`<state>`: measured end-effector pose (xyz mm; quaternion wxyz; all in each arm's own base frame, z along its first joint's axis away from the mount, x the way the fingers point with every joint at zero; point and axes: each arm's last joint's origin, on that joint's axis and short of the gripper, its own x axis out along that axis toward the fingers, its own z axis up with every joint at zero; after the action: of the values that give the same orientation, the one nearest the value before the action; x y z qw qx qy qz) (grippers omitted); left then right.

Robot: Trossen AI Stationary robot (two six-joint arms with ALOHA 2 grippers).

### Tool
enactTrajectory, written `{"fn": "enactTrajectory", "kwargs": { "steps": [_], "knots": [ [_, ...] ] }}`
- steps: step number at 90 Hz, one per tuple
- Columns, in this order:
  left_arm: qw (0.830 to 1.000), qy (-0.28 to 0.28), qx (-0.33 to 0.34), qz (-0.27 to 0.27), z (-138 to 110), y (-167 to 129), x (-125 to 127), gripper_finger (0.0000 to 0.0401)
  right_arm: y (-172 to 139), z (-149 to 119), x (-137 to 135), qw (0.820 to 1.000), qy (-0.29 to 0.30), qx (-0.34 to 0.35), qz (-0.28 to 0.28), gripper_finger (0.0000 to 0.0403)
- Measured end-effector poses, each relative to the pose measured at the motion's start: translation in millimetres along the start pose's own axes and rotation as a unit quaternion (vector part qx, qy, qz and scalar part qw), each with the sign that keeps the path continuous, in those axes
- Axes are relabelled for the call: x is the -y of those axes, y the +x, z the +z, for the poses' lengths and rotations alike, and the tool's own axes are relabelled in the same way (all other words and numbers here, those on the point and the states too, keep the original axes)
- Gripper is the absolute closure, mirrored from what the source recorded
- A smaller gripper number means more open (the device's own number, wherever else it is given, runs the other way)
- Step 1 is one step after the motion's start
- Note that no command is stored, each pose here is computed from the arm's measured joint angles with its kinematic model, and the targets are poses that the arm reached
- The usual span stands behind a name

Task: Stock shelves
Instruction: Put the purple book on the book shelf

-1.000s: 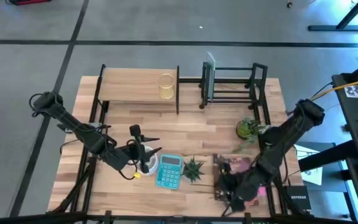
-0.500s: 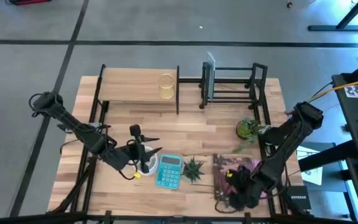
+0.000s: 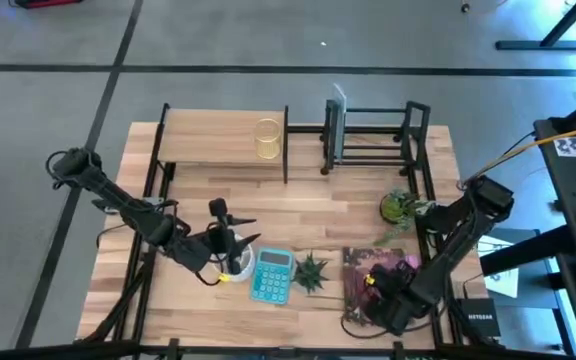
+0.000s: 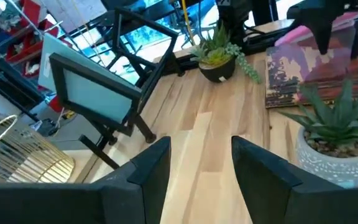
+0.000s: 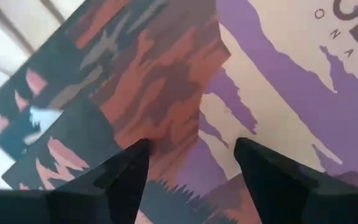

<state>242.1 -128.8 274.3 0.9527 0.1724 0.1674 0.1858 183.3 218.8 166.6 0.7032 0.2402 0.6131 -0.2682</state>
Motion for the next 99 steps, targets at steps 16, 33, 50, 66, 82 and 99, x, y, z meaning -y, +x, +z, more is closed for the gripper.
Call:
{"fn": "enactTrajectory", "kwargs": {
  "steps": [16, 33, 50, 66, 82, 99],
  "knots": [
    [1.000, -0.002, -0.001, -0.002, 0, 2, -1, 0.0246, 7, 18, -8, 0.992, -0.126, 0.010, 0.019, 0.0171],
    [1.000, 0.001, -0.001, -0.002, 0, 2, -1, 0.0246, 9, 27, -11, 0.942, -0.333, 0.024, 0.026, 0.0171],
    [1.000, -0.001, -0.001, -0.002, 0, 2, -1, 0.0246, -10, 32, -8, 0.887, -0.456, 0.026, -0.064, 0.0171],
    [1.000, -0.005, 0.000, -0.002, 0, 2, -1, 0.0246, -57, 44, -24, 0.904, -0.408, 0.105, -0.073, 0.0171],
    [1.000, -0.008, 0.000, -0.013, 0, 2, 0, 0.0246, -58, 54, -38, 0.954, -0.212, 0.211, -0.018, 0.0171],
    [1.000, -0.003, 0.000, -0.021, 0, 2, 1, 0.0246, -25, 60, -42, 0.953, -0.185, 0.232, -0.056, 0.0147]
  ]
}}
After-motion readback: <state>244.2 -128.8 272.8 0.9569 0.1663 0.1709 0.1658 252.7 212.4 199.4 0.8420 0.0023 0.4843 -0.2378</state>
